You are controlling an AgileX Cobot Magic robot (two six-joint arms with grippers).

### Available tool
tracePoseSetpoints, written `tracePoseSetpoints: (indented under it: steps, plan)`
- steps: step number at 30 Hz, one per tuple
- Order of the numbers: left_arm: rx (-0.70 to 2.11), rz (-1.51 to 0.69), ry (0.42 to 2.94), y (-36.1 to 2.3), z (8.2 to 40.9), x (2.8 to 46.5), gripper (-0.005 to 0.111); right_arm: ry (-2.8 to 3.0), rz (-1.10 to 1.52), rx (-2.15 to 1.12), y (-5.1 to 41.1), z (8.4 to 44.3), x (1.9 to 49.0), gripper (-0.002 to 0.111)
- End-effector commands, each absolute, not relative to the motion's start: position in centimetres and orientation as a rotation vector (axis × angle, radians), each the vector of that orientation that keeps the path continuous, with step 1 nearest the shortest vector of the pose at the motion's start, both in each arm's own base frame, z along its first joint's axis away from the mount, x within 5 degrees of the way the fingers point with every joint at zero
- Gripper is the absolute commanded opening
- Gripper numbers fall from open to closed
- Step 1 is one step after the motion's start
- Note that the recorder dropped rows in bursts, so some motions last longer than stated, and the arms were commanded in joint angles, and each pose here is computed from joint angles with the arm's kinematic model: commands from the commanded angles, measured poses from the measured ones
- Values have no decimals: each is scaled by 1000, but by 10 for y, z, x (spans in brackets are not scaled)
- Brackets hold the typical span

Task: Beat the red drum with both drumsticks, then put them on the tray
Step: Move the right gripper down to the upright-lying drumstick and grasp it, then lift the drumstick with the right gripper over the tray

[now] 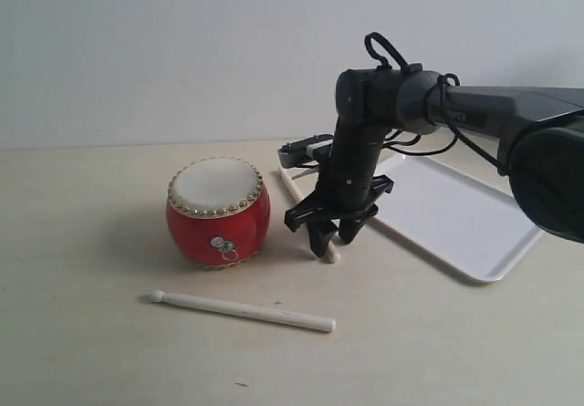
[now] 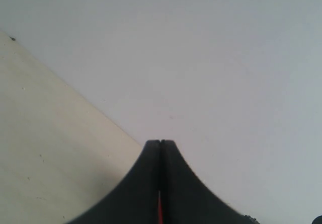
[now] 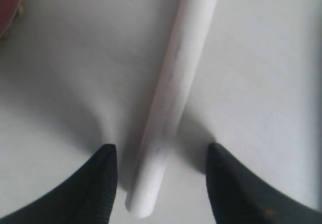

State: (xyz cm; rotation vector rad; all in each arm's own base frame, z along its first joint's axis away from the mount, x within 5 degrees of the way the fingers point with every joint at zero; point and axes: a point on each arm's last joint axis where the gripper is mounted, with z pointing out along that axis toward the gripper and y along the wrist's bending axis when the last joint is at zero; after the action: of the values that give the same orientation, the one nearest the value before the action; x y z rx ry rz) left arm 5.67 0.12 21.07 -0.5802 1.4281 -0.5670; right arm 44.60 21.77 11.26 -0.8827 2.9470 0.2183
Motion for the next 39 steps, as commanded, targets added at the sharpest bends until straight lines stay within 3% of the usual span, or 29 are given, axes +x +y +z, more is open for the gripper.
tracePoseSetpoints:
  steps: [1,8,17,21,28,33,39]
  plan:
    - [-576,-564,1430,1,210,56,0,2952,221,-863,218,114,447,50]
    - [-576,-564,1430,1,210,56,0,2958,213,-896,227,109,442,44]
    - [-576,-564,1430,1,210,56,0,2999,106,-935,226,106,437,0]
    - [-576,-564,1430,1,210,56,0,2988,38,-860,221,126,438,0]
    - [-589,-575,1410,2,212,56,0,2862,82,-758,216,195,427,0]
    - [-621,-633,1517,-4,202,56,0,2824,90,-617,152,245,368,0]
    - [-570,-606,1652,-8,251,74,0,2715,81,-590,109,279,279,0]
